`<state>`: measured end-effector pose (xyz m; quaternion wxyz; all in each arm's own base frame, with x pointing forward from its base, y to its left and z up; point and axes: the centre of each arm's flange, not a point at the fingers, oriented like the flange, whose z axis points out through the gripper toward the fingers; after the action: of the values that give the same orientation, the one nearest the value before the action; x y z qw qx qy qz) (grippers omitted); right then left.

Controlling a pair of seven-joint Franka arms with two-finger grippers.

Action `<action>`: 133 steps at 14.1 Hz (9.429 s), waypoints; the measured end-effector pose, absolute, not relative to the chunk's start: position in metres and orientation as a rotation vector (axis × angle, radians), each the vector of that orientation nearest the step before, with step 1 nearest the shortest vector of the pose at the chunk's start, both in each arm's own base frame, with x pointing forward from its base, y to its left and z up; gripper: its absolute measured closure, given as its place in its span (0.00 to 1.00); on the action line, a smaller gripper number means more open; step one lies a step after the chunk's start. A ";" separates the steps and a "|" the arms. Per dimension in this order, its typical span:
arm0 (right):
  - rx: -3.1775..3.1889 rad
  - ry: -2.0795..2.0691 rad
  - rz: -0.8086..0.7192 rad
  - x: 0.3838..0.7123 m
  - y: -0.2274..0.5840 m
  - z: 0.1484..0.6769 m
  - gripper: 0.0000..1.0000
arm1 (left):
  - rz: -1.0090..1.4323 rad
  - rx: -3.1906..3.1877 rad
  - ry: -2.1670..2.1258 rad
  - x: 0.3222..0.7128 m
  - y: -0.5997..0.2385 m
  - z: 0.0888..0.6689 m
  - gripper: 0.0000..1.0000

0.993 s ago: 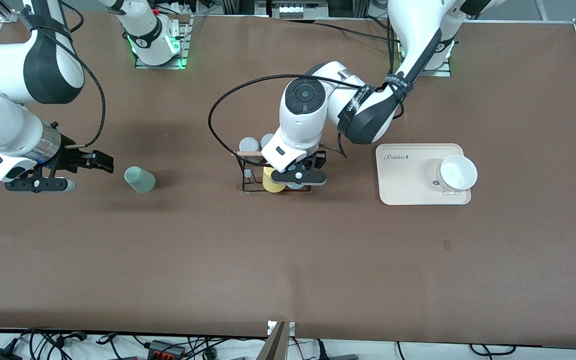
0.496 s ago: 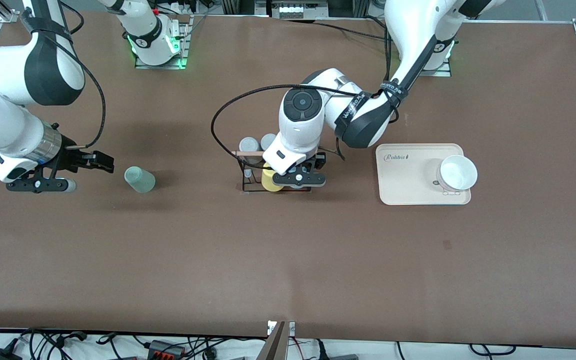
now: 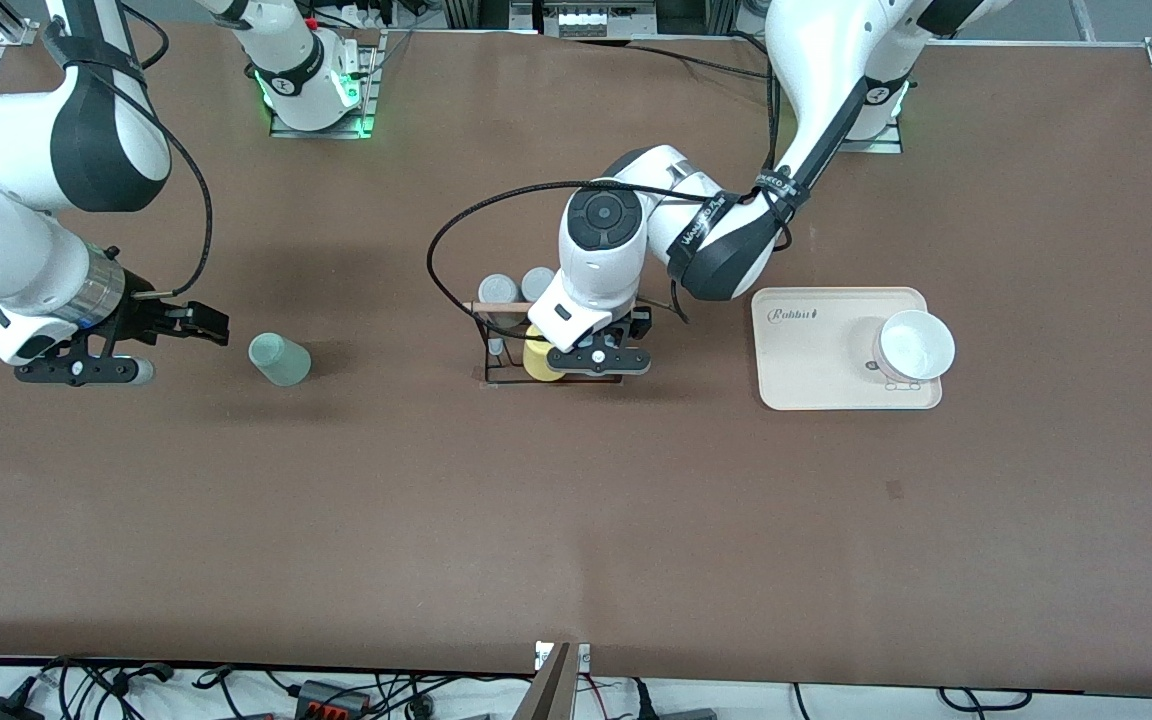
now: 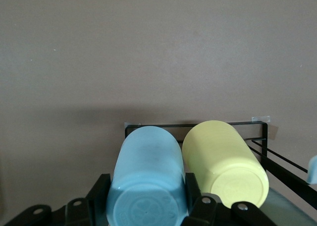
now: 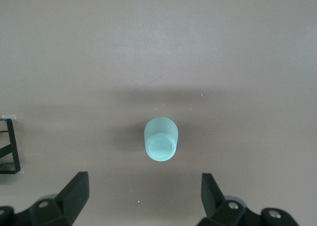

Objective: Hang scattered cups on rack with three cups

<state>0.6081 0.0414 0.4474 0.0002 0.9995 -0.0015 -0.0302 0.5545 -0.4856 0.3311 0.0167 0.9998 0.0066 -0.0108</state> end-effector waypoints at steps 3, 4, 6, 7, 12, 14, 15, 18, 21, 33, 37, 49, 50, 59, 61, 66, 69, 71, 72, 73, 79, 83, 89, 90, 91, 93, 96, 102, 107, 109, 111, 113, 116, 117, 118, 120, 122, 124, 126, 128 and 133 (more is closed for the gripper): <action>3.139 -0.009 -0.100 0.609 0.041 0.445 0.00 | -0.027 3.101 0.017 0.552 -0.485 0.314 0.35; 3.139 -0.010 -0.103 0.609 0.041 0.443 0.00 | -0.027 3.101 0.017 0.551 -0.485 0.312 0.35; 3.138 -0.010 -0.112 0.609 0.041 0.439 0.00 | -0.025 3.099 0.019 0.552 -0.484 0.312 0.30; 3.137 -0.010 -0.120 0.609 0.041 0.436 0.00 | -0.023 3.098 0.020 0.552 -0.484 0.313 0.20; 3.134 -0.020 -0.141 0.606 0.038 0.404 0.00 | -0.005 3.103 0.042 0.559 -0.475 0.343 0.00; 3.133 -0.023 -0.144 0.604 0.037 0.388 0.00 | 0.011 3.124 0.076 0.574 -0.442 0.397 0.00; 3.132 -0.025 -0.151 0.603 0.036 0.381 0.00 | 0.022 3.135 0.074 0.584 -0.414 0.429 0.00; 3.130 -0.028 -0.162 0.602 0.036 0.360 0.00 | 0.020 3.178 0.081 0.605 -0.315 0.507 0.00; 3.128 -0.025 -0.172 0.597 0.039 0.327 0.00 | -0.013 3.208 0.130 0.612 -0.231 0.548 0.00; 3.114 -0.071 -0.225 0.587 0.045 0.250 0.00 | -0.215 3.064 -0.052 0.605 0.005 0.575 0.00; 3.110 -0.084 -0.251 0.584 0.043 0.240 0.00 | 0.061 3.112 -0.057 0.567 -0.001 0.603 0.00; 3.099 -0.097 -0.312 0.576 0.037 0.220 0.30 | 0.027 3.144 -0.139 0.531 -0.026 0.601 0.00; 3.100 -0.097 -0.306 0.577 0.037 0.221 0.33 | 0.025 3.145 -0.139 0.531 -0.026 0.602 0.00; 3.110 0.017 -0.266 0.639 0.084 0.365 0.33 | 0.077 3.143 -0.152 0.535 -0.031 0.618 0.00; 3.112 0.124 -0.212 0.644 0.132 0.398 0.33 | 0.071 3.143 -0.153 0.537 -0.031 0.615 0.00; 3.121 0.277 -0.117 0.641 0.224 0.422 0.33 | 0.076 3.142 -0.155 0.541 -0.032 0.617 0.00; 3.124 0.336 -0.083 0.633 0.272 0.430 0.33 | 0.077 3.142 -0.156 0.544 -0.032 0.618 0.00; 3.126 0.330 -0.069 0.622 0.312 0.431 0.33 | 0.076 3.142 -0.156 0.544 -0.033 0.618 0.00; 3.126 0.317 -0.070 0.615 0.331 0.429 0.33 | 0.075 3.142 -0.156 0.544 -0.033 0.618 0.00; 3.133 0.295 -0.078 0.609 0.347 0.425 0.33 | 0.072 3.142 -0.156 0.544 -0.033 0.618 0.00; 3.188 0.171 -0.189 0.598 0.380 0.397 0.33 | 0.055 3.142 -0.165 0.542 -0.036 0.618 0.00; 3.174 0.139 -0.213 0.585 0.401 0.387 0.33 | 0.054 3.142 -0.172 0.542 -0.038 0.618 0.00; 3.151 0.128 -0.254 0.587 0.401 0.364 0.33 | 0.054 3.142 -0.174 0.542 -0.039 0.618 0.00; 3.148 0.128 -0.260 0.587 0.401 0.360 0.33 | 0.053 3.142 -0.173 0.542 -0.039 0.618 0.00; 3.146 0.128 -0.266 0.587 0.401 0.357 0.33 | 0.053 3.142 -0.173 0.542 -0.039 0.618 0.00; 3.140 0.135 -0.276 0.585 0.404 0.352 0.33 | 0.053 3.142 -0.173 0.542 -0.039 0.618 0.00; 3.128 0.153 -0.296 0.580 0.412 0.342 0.33 | 0.052 3.142 -0.173 0.542 -0.039 0.618 0.00; 3.099 0.143 -0.346 0.581 0.411 0.309 0.33 | 0.052 3.142 -0.173 0.542 -0.039 0.618 0.00; 3.111 0.121 -0.311 0.590 0.406 0.321 0.01 | 0.052 3.142 -0.173 0.542 -0.039 0.618 0.00; 3.124 0.108 -0.283 0.596 0.401 0.335 0.00 | 0.051 3.142 -0.173 0.542 -0.039 0.618 0.00; 3.134 0.081 -0.257 0.603 0.389 0.360 0.00 | 0.051 3.142 -0.173 0.542 -0.039 0.618 0.00; 3.155 0.036 -0.219 0.612 0.368 0.394 0.00 | 0.051 3.142 -0.174 0.542 -0.039 0.619 0.00; 3.189 -0.074 -0.143 0.630 0.318 0.447 0.00 | 0.051 3.142 -0.174 0.542 -0.039 0.619 0.00; 3.199 -0.124 -0.112 0.638 0.296 0.463 0.00 | 0.051 3.142 -0.174 0.542 -0.039 0.619 0.00; 3.207 -0.174 -0.086 0.645 0.272 0.477 0.00 | 0.051 3.142 -0.174 0.542 -0.039 0.619 0.00; 3.217 -0.223 -0.048 0.656 0.228 0.498 0.00 | 0.051 3.142 -0.174 0.542 -0.039 0.619 0.00; 3.222 -0.194 -0.034 0.660 0.193 0.513 0.00 | 0.051 3.142 -0.175 0.542 -0.039 0.619 0.00; 3.223 -0.150 -0.009 0.665 0.159 0.525 0.00 | 0.051 3.142 -0.175 0.542 -0.039 0.619 0.00; 3.205 -0.117 0.013 0.666 0.121 0.540 0.00 | 0.050 3.142 -0.175 0.542 -0.039 0.618 0.00; 3.199 -0.094 0.038 0.664 0.079 0.557 0.00 | 0.050 3.142 -0.175 0.542 -0.039 0.618 0.00; 3.197 -0.062 0.088 0.656 0.002 0.581 0.00 | 0.049 3.142 -0.175 0.542 -0.039 0.618 0.00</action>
<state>0.6563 0.0022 0.5812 -0.0288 0.9990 -0.0193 0.0274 0.5422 -0.0390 0.6180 -0.0028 0.9983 -0.0556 0.0156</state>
